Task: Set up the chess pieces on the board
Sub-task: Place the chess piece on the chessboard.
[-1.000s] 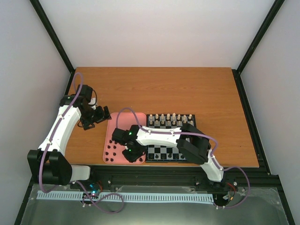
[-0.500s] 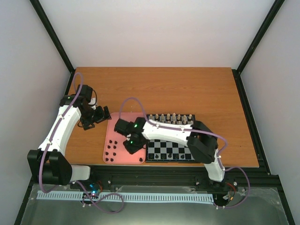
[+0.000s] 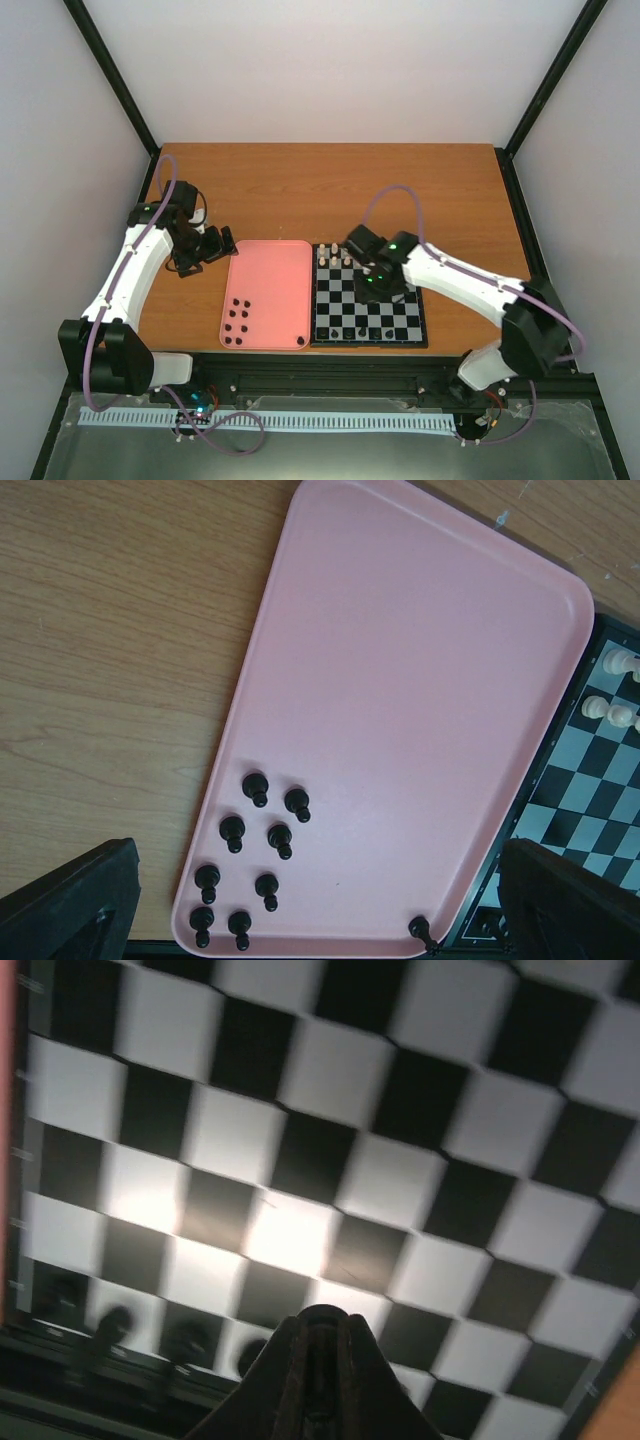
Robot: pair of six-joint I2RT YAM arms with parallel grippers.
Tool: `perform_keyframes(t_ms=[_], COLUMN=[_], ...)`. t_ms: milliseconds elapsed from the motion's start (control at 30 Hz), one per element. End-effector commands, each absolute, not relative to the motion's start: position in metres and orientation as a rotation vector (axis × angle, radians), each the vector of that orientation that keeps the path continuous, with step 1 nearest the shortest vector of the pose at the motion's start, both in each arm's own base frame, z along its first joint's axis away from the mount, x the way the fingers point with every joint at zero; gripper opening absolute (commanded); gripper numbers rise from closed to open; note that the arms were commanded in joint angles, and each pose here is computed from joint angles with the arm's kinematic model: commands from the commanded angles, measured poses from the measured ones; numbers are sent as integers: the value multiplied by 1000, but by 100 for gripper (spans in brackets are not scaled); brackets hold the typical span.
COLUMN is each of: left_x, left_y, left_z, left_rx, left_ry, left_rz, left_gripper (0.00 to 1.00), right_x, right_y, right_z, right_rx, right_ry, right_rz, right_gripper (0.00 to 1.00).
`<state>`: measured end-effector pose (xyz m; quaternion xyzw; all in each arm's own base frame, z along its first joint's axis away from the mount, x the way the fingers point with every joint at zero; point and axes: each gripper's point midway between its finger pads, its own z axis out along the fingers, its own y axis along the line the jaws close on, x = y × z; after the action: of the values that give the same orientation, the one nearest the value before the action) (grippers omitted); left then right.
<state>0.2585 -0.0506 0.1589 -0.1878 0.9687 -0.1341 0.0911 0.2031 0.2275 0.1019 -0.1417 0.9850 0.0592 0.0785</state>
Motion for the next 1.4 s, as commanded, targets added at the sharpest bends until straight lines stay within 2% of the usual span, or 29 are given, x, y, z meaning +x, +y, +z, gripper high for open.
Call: perform_keyframes(t_ms=[0, 200, 600, 1367], left_x=[261, 263, 262, 261], left_y=[-53, -55, -56, -54], left_z=[162, 161, 158, 156], left_rx=[-525, -524, -524, -524], left_ry=[2869, 2877, 2886, 2890], left_rz=[-429, -439, -445, -429], left_gripper=[100, 100, 100, 100], right_x=[187, 163, 139, 142], right_y=[173, 146, 134, 127], right_z=[97, 80, 54, 41], right_rx=[-261, -124, -96, -98], right_ry=[2987, 3039, 3119, 3127], right_rz=[90, 134, 127, 40], right_gripper=[3, 3, 3, 3])
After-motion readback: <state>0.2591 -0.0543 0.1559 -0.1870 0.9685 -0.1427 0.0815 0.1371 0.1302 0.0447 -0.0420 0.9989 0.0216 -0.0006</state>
